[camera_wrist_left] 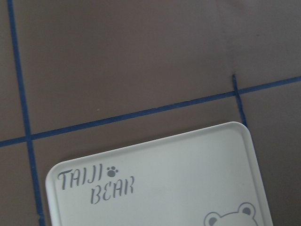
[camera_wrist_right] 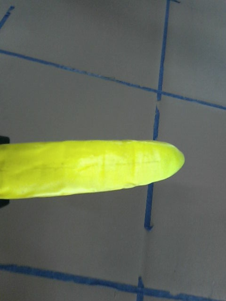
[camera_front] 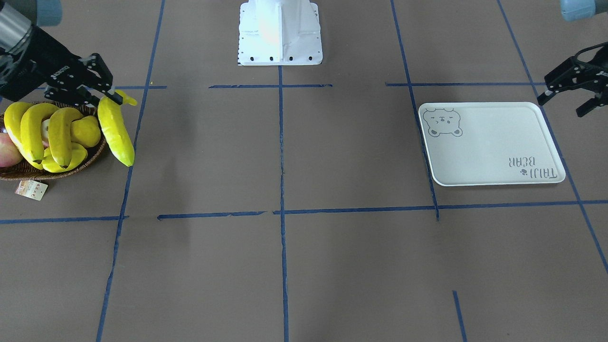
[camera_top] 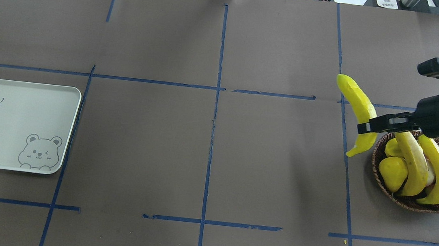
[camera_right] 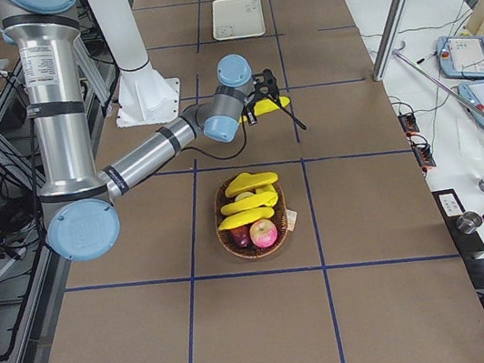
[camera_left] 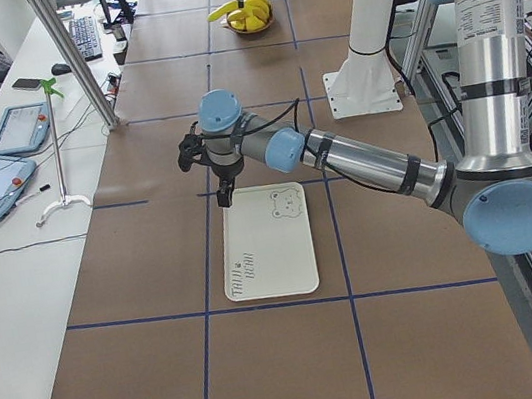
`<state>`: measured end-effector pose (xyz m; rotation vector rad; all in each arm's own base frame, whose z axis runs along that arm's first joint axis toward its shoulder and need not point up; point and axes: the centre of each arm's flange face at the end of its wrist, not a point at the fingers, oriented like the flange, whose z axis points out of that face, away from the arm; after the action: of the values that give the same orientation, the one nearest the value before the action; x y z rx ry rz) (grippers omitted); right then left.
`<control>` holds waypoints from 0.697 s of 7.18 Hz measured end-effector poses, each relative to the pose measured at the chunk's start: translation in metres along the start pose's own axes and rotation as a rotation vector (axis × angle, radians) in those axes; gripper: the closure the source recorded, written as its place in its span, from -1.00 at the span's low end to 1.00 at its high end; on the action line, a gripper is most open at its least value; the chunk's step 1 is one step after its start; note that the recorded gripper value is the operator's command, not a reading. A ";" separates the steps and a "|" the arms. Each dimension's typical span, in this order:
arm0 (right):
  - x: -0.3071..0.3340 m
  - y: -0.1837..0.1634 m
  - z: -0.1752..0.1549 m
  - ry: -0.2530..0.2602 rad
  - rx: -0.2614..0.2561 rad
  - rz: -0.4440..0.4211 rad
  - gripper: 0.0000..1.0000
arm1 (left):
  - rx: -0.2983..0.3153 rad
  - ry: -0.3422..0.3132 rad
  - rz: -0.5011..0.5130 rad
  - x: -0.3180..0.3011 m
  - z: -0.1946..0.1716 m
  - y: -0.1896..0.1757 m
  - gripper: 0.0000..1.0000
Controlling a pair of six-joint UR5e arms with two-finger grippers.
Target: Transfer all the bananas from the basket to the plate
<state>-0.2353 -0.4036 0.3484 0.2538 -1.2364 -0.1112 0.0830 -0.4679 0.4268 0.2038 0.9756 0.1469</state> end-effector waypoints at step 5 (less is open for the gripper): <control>-0.131 0.044 0.112 -0.225 0.148 0.097 0.98 | 0.060 0.226 -0.253 0.138 0.014 -0.026 -1.00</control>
<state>-0.3863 -0.3467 0.2736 0.3157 -1.4813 0.0374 0.1722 -0.4652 0.3173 0.1187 1.2225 -0.0934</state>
